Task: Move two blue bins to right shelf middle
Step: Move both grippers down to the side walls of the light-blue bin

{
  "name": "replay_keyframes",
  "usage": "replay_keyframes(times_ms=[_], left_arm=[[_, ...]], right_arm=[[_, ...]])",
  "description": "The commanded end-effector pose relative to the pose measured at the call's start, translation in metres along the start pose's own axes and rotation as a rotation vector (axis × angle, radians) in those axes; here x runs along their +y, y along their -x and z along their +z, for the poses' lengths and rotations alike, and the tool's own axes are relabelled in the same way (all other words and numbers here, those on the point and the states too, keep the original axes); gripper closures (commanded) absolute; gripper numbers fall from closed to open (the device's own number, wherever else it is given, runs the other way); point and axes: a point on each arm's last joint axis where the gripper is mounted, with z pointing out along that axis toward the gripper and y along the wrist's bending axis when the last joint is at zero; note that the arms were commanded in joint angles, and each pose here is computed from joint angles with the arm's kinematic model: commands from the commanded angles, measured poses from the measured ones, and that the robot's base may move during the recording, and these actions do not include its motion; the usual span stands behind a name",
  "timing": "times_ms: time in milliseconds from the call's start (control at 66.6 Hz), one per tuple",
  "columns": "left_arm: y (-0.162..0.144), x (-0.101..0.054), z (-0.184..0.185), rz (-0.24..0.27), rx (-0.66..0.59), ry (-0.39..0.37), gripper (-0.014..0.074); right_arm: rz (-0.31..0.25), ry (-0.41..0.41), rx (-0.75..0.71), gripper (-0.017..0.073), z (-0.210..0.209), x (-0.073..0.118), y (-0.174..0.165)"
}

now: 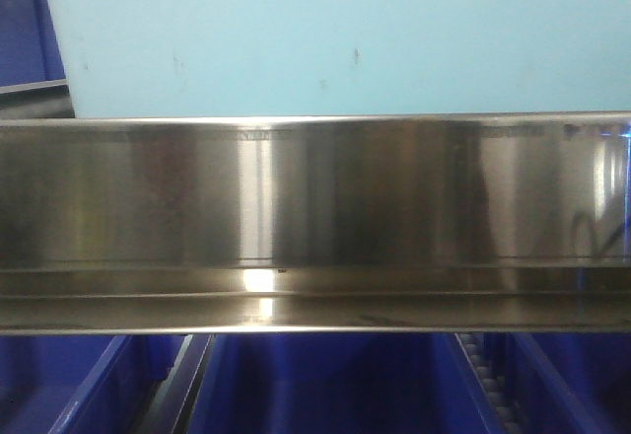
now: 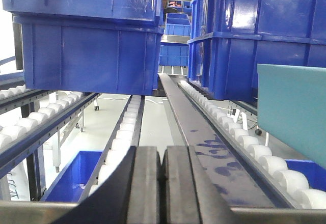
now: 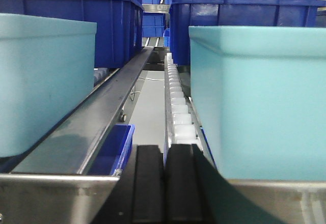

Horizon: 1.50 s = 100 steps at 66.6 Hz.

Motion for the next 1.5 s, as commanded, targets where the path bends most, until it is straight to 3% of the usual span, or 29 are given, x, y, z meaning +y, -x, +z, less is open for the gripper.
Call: replay_keyframes(times_ms=[0,511,766,916,1082,1187,1307,1412,1487], left_arm=[[0.003,0.000,0.000,-0.004,-0.025,-0.002,0.0705],[0.003,0.000,0.000,-0.004,-0.025,-0.002,0.0705],[0.003,0.000,0.000,-0.004,-0.025,-0.002,0.0705],[0.006,0.000,0.000,-0.004,-0.061,-0.004,0.0705],[0.017,-0.001,-0.002,-0.004,-0.179,-0.007,0.0705],[0.028,-0.001,-0.003,-0.003,-0.231,-0.009,0.0705],[0.066,-0.002,-0.011,0.001,-0.268,-0.009,0.0699],[0.100,-0.003,-0.015,0.024,-0.211,0.000,0.0587],[0.119,-0.003,-0.016,0.023,-0.153,0.005,0.0444]], right_arm=[[-0.006,0.002,-0.021,0.0721,0.000,0.000,0.002],[-0.006,0.002,-0.021,0.0721,0.000,0.000,0.002],[-0.006,-0.005,-0.095,0.0721,-0.001,-0.001,0.009],[-0.006,-0.006,-0.102,0.0721,-0.001,-0.001,0.009],[0.000,-0.018,-0.232,0.0721,-0.003,-0.002,0.021],[0.000,-0.015,-0.311,0.0721,-0.010,-0.001,0.051],[-0.002,0.002,-0.356,0.0721,-0.029,0.001,0.099],[-0.006,0.018,-0.290,0.0719,-0.036,0.004,0.132],[-0.008,0.023,-0.248,0.0681,-0.033,0.004,0.147]])
